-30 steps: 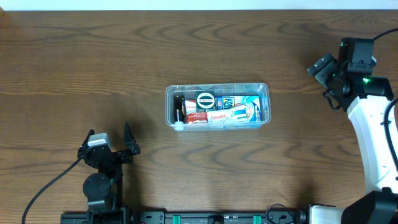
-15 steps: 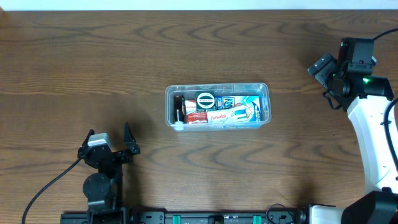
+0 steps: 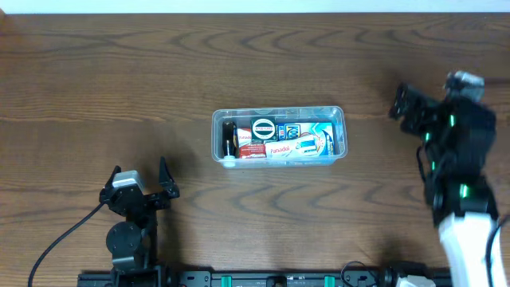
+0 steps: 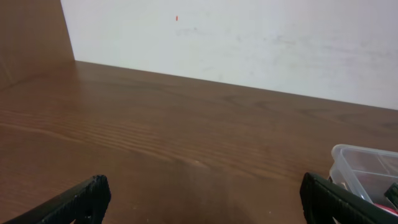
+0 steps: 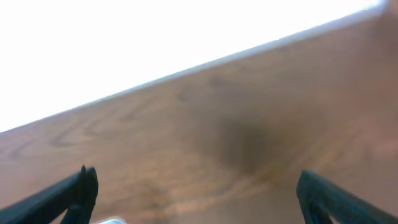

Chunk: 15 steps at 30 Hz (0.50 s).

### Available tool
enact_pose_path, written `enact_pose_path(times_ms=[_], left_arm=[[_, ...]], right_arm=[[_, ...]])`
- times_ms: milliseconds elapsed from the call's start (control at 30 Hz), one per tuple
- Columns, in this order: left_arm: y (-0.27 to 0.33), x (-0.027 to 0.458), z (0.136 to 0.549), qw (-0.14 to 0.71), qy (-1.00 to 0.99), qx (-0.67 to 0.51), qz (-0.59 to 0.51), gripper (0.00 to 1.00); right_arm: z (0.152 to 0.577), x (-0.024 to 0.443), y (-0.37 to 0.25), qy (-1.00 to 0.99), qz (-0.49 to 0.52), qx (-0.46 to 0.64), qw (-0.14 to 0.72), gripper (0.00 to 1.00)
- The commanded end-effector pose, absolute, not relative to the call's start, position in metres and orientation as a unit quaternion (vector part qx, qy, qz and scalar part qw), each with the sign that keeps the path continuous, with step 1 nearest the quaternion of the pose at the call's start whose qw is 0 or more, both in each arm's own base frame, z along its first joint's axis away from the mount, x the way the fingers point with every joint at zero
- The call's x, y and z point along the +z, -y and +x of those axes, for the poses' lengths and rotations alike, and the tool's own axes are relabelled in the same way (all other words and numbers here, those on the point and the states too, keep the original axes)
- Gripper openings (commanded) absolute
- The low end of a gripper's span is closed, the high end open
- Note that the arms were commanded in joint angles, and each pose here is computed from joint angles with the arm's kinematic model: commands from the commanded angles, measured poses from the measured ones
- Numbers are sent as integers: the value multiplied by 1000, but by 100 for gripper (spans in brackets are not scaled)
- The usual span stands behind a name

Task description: Pack container

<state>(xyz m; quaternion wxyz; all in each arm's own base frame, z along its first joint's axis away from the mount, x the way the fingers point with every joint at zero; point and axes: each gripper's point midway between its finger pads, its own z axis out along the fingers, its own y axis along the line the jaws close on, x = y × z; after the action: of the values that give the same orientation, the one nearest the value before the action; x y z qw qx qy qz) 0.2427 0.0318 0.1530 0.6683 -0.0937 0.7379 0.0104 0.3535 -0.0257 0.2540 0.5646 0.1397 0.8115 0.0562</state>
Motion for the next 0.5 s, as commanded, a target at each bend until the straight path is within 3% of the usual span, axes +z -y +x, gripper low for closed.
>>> enact_pose_path(times_ms=[0,267,467], left_arm=[[-35,135,241,648,-755,23,-97,98],[-35,135,241,648,-755,23,-97,98],[-35,135,241,648,-755,23,-97,98]], right_arm=[[328,244,-1,-802,27,58,594,99],[276,213,-12,-746,2,74,662,99],[261,185,-19,-732,-11,85,676,99]])
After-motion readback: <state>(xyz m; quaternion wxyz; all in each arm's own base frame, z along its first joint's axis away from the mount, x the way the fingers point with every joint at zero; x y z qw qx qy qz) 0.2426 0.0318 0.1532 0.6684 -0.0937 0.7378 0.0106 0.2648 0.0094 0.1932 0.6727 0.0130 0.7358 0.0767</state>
